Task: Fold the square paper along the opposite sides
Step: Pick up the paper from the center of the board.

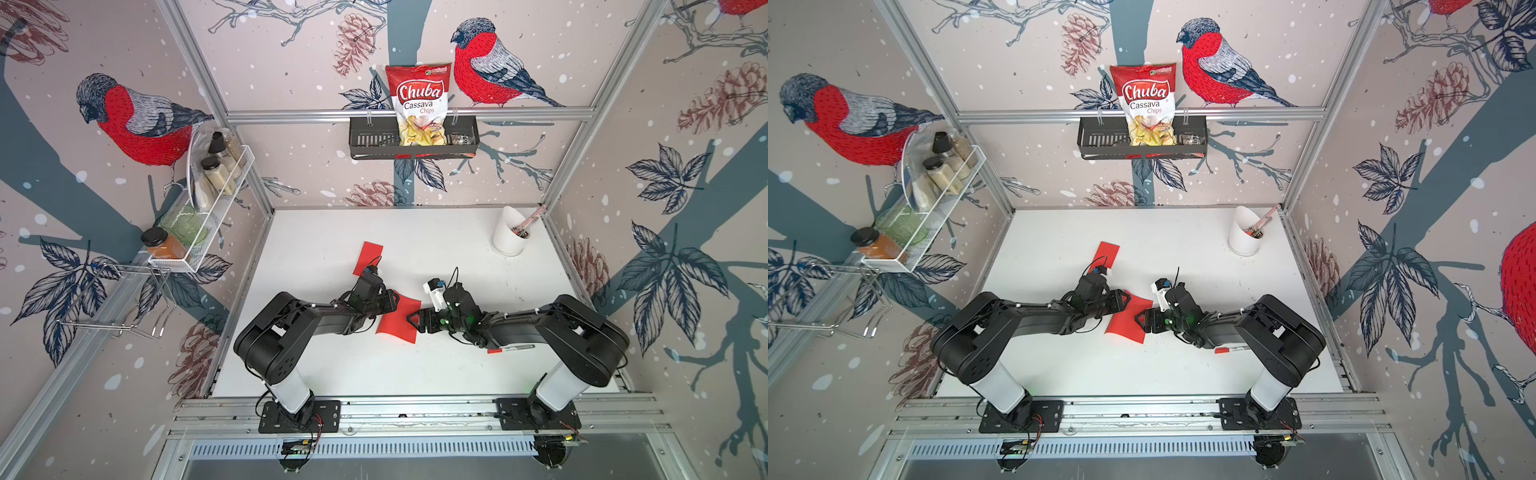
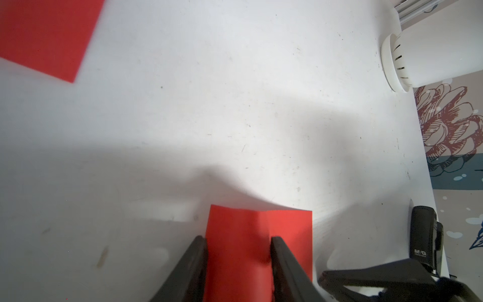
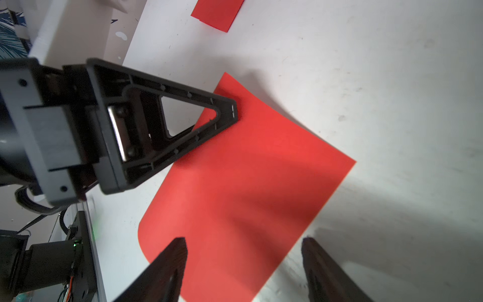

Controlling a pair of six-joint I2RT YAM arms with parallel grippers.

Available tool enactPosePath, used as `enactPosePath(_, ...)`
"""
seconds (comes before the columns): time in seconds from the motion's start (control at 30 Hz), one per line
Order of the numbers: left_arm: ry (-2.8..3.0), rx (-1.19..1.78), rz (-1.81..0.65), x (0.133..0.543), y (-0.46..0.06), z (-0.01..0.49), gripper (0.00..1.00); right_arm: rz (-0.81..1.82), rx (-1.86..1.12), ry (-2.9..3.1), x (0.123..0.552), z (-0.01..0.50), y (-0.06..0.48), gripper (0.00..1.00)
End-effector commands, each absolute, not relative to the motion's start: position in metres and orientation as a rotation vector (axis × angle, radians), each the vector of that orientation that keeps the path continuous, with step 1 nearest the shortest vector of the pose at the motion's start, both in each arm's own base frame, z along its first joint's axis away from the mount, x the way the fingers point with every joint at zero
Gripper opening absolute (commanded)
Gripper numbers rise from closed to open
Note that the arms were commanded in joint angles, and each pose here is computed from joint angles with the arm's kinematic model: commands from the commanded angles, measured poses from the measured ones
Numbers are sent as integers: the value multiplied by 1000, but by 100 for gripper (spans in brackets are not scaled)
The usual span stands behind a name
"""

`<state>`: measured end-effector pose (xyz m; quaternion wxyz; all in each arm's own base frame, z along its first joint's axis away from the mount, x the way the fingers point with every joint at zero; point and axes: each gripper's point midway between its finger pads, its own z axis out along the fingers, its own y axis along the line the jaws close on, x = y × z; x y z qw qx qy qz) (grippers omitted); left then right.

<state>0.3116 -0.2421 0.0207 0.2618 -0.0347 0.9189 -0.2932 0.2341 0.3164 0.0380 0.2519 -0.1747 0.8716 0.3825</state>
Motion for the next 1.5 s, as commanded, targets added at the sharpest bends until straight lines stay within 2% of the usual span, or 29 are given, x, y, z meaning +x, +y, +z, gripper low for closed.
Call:
enactPosePath(0.0,2808,-163,-575,257,-203,-24,40,1023,-460,2380,240,42,309,74)
enactPosePath(0.2,2628,-83,-653,302,-225,43,23,1014,-363,2284,272,88,289,75)
enactPosePath(0.37,2481,-25,-748,333,-242,100,16,1021,-322,2219,283,119,278,76)
enactPosePath(0.5,2310,14,-940,348,-253,157,16,1136,-269,2137,285,148,275,76)
enactPosePath(0.57,2196,33,-1037,352,-254,190,16,1278,-212,2057,287,170,272,77)
enactPosePath(0.67,2027,49,-1144,352,-250,232,18,1501,-151,1943,286,199,270,77)
enactPosePath(0.77,1915,80,-1207,348,-247,262,18,1568,-173,1917,284,213,278,78)
enactPosePath(1.0,1837,131,-1262,341,-250,282,18,1761,-205,1859,275,234,299,77)
enactPosePath(1.17,1829,129,-1253,340,-248,283,17,1864,-240,1824,263,244,310,72)
enactPosePath(1.3,1840,130,-1239,340,-247,279,17,1893,-268,1807,257,252,315,63)
enactPosePath(1.47,1841,124,-1224,340,-245,277,18,1925,-257,1808,257,250,317,43)
